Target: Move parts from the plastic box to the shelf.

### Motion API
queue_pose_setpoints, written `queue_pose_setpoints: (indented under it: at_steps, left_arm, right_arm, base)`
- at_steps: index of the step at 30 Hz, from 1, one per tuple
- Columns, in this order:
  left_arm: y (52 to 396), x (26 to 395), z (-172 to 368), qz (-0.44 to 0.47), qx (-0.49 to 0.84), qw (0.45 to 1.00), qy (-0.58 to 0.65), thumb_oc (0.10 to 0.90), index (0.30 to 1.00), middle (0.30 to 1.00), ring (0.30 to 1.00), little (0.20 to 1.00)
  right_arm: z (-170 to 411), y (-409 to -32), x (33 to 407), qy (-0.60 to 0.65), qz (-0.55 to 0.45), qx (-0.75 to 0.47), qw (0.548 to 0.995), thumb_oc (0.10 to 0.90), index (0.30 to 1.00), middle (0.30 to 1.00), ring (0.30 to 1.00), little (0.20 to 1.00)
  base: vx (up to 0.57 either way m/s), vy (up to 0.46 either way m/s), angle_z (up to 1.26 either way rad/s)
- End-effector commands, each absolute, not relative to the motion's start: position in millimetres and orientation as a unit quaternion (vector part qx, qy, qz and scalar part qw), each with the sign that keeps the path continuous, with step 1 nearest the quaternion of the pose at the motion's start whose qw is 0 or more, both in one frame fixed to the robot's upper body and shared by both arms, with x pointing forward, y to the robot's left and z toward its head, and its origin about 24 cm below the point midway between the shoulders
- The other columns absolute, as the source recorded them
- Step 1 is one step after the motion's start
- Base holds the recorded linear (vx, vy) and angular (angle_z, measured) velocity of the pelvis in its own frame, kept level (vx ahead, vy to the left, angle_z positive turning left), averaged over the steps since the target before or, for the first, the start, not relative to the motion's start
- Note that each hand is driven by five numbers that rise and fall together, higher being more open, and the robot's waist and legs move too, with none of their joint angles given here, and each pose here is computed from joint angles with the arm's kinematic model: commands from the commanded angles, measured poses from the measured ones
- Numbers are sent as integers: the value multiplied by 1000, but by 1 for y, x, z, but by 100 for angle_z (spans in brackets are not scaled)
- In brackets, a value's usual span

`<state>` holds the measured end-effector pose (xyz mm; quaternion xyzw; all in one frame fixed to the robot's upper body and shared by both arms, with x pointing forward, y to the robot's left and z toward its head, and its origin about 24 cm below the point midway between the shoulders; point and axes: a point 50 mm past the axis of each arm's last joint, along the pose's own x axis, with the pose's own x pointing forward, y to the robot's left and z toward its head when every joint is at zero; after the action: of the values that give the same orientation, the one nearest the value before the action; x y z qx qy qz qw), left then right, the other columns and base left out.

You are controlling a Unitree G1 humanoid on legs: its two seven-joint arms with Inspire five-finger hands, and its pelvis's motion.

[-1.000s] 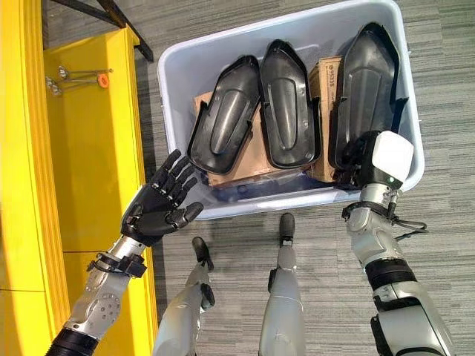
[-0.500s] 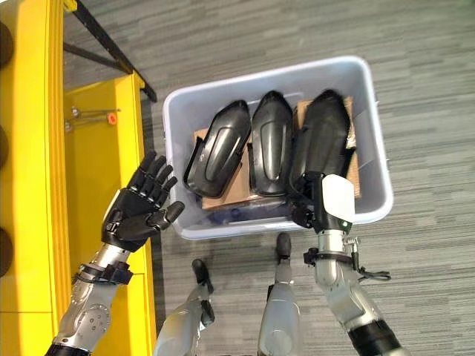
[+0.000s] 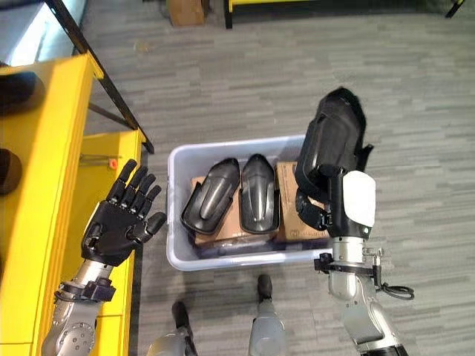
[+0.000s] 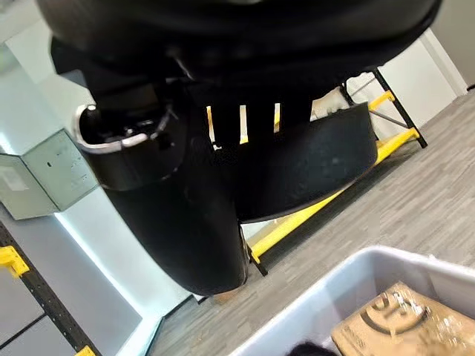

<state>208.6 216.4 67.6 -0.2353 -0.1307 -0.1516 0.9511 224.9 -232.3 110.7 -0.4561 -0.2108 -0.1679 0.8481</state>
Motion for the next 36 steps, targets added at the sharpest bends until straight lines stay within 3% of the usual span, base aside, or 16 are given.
queue_pose_setpoints:
  at_steps: [1,8,11,26,29,36]
  left_arm:
    - [226,208,99,-176,-218,935,-217,900,1000,1000,1000,1000]
    - [228,209,96,-168,-215,939,-210,900,1000,1000,1000,1000]
    - [225,213,97,-167,-206,941,-208,900,1000,1000,1000,1000]
    - [196,224,98,-308,-180,919,-170,900,1000,1000,1000,1000]
    - [192,227,101,-312,-186,915,-173,900,1000,1000,1000,1000]
    - [191,226,108,-279,-202,916,-205,900,1000,1000,1000,1000]
  right_arm:
    - [175,-219,215,-397,-180,-427,793,400,300,300,300,300]
    - [182,-198,214,-427,-97,-405,803,400,300,300,300,300]
    - [189,-171,220,-463,-29,-372,804,400,300,300,300,300]
    - [184,-148,223,-463,-9,-371,805,400,300,300,300,300]
    - [183,-149,223,-457,5,-376,806,400,300,300,300,300]
    - [183,-137,228,-456,61,-378,804,400,300,300,300,300]
  base:
    - [65,10,-3]
    - [41,12,1]
    - [24,90,10]
    - [6,42,58]
    - [-15,-79,158]
    - [-45,-92,21]
